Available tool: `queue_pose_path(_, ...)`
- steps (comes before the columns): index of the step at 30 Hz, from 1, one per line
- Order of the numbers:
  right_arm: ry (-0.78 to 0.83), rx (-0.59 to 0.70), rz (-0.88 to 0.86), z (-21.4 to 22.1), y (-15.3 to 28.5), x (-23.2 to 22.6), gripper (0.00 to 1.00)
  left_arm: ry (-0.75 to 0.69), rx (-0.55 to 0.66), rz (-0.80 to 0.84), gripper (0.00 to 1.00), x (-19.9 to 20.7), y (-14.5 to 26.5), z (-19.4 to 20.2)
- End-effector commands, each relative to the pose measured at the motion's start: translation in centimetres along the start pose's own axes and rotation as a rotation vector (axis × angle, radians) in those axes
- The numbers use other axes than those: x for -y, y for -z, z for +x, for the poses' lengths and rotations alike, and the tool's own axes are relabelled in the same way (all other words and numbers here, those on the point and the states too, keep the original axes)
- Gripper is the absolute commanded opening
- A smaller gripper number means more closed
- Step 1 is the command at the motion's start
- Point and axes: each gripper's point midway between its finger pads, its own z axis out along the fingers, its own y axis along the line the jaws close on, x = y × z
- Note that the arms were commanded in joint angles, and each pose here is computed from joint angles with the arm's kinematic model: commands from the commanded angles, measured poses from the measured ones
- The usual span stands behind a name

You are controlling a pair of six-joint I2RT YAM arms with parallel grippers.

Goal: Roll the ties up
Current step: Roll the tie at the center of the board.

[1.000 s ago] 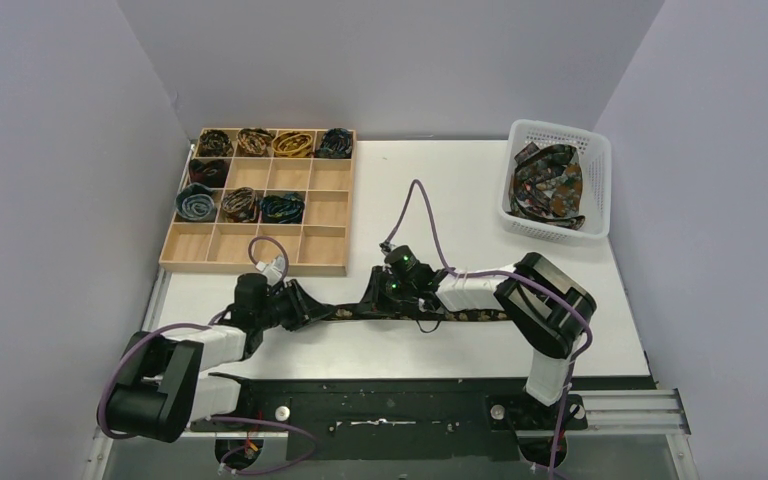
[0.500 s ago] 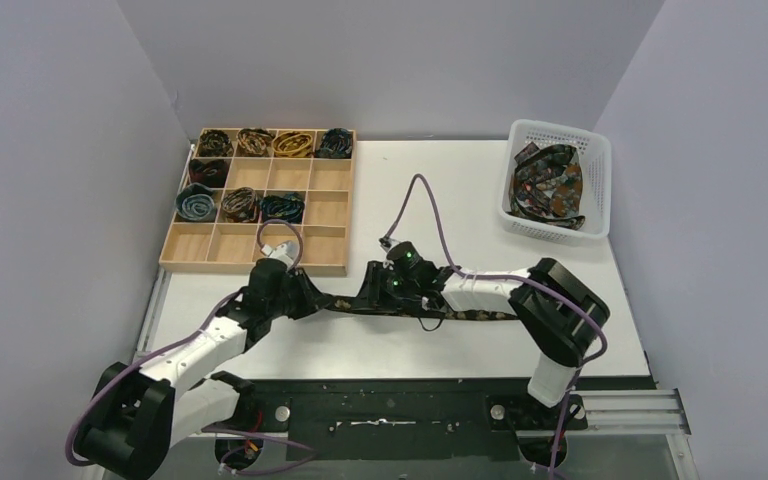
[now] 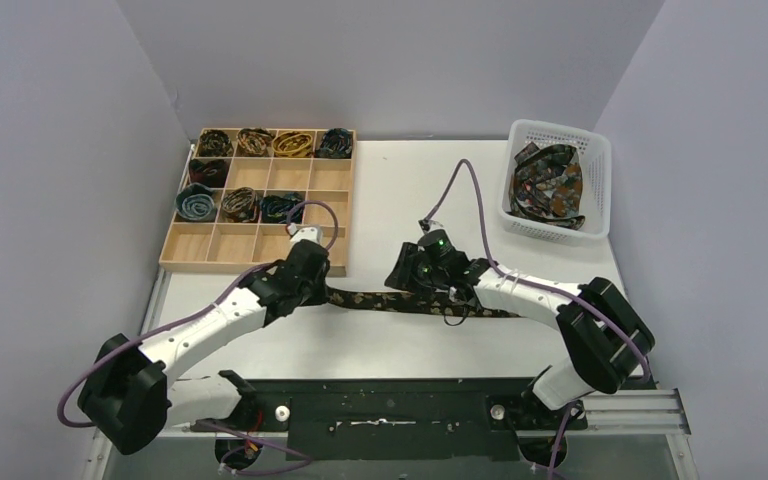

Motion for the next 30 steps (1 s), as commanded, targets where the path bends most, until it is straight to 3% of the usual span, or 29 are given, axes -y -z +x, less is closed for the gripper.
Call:
queue_pose_path(1, -0.007, 0.044, 0.058, -1.0, 1.2, 1.6, 0.43, -0.146, 0.023, -0.167, 0.00, -0.8, 0.6, -0.9)
queue_pose_path(10, -0.056, 0.131, 0.110, -2.5, 2.8, 2.9, 0.43, -0.253, 0.059, -0.318, 0.00, 0.2, 0.8, -2.3)
queue_pose_path(17, -0.130, 0.238, 0.173, -3.4, 4.6, 5.1, 0.43, -0.288, 0.094, -0.338, 0.00, 2.1, 0.8, -2.4)
queue_pose_path(30, -0.223, 0.317, 0.201, -4.0, 6.7, 7.4, 0.43, -0.331, 0.100, -0.382, 0.00, 5.8, -0.9, -1.2)
